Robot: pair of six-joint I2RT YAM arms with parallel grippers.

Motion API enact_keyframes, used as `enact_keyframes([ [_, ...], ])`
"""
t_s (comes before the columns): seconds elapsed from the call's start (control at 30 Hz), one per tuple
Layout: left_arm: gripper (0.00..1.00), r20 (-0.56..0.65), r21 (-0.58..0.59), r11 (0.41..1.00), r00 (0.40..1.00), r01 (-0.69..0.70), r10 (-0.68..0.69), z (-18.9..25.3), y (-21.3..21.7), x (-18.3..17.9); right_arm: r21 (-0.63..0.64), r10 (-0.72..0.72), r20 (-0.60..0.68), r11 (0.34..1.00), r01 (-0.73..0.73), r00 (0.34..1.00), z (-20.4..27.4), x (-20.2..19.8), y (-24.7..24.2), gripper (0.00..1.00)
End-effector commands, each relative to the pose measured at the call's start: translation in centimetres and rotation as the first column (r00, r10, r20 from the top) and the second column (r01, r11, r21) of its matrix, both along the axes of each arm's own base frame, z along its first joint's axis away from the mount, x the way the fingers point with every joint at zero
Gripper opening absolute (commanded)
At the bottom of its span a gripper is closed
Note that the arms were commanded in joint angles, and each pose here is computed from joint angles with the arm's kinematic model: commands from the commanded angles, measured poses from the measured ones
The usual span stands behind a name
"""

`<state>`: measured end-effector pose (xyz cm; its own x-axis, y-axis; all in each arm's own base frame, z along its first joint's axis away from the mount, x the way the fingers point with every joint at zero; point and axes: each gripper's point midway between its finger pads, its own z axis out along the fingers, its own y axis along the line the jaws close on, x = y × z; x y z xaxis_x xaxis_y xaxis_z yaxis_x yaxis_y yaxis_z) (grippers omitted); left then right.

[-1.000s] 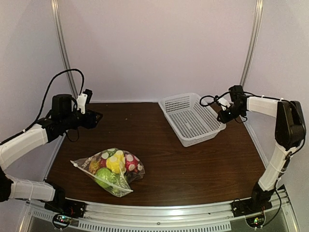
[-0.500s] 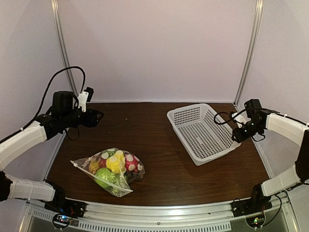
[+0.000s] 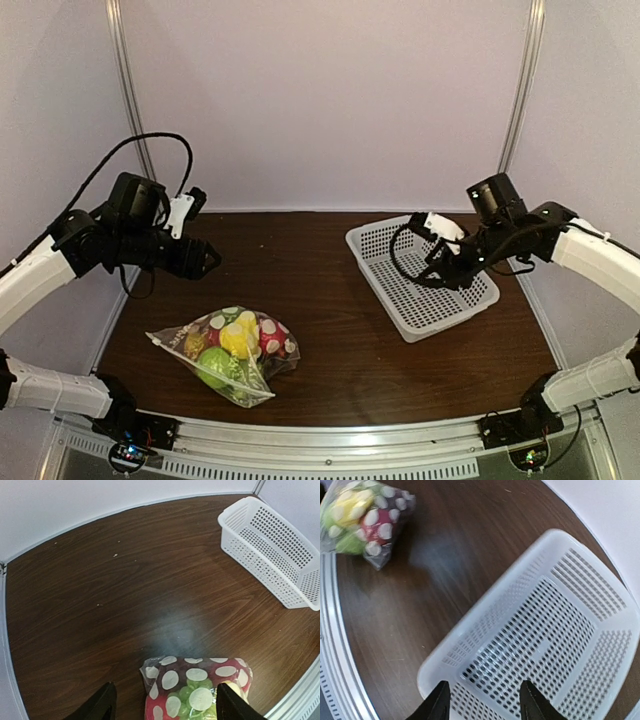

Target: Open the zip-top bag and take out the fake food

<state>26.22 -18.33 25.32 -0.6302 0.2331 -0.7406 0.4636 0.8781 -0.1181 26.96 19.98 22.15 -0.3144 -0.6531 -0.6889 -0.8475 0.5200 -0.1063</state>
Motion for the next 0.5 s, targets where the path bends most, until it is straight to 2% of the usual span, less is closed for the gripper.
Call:
enact_keyframes([
  [0.0, 0.71, 0.013, 0.053, 0.995, 0.996, -0.087, 0.086, -0.1, 1.9, 0.6, -0.089, 0.312, 0.059, 0.948, -0.306, 0.948, 0.7, -3.6, 9.5, 0.42],
  [0.07, 0.71, 0.009, 0.006, 0.998, 0.998, -0.059, 0.059, -0.2, 1.0, 0.5, -0.116, 0.446, 0.073, 0.892, -0.436, 0.892, 0.7, -6.3, 14.3, 0.41],
  [0.2, 0.71, 0.022, -0.06, 0.99, 0.991, -0.128, 0.13, 0.2, 1.3, 0.9, -0.077, 0.596, 0.093, 0.803, -0.591, 0.797, 2.0, -11.2, 21.7, 0.38],
  [0.33, 0.73, 0.065, -0.067, 0.973, 0.972, -0.221, 0.225, 0.4, 2.8, 1.5, -0.052, 0.672, 0.083, 0.74, -0.671, 0.736, 1.3, -15.6, 27.2, 0.37],
  [0.47, 0.75, 0.099, -0.039, 0.957, 0.952, -0.286, 0.289, 0.1, 4.3, 1.8, -0.021, 0.693, 0.058, 0.72, -0.693, 0.718, -0.2, -18.7, 31.0, 0.34],
])
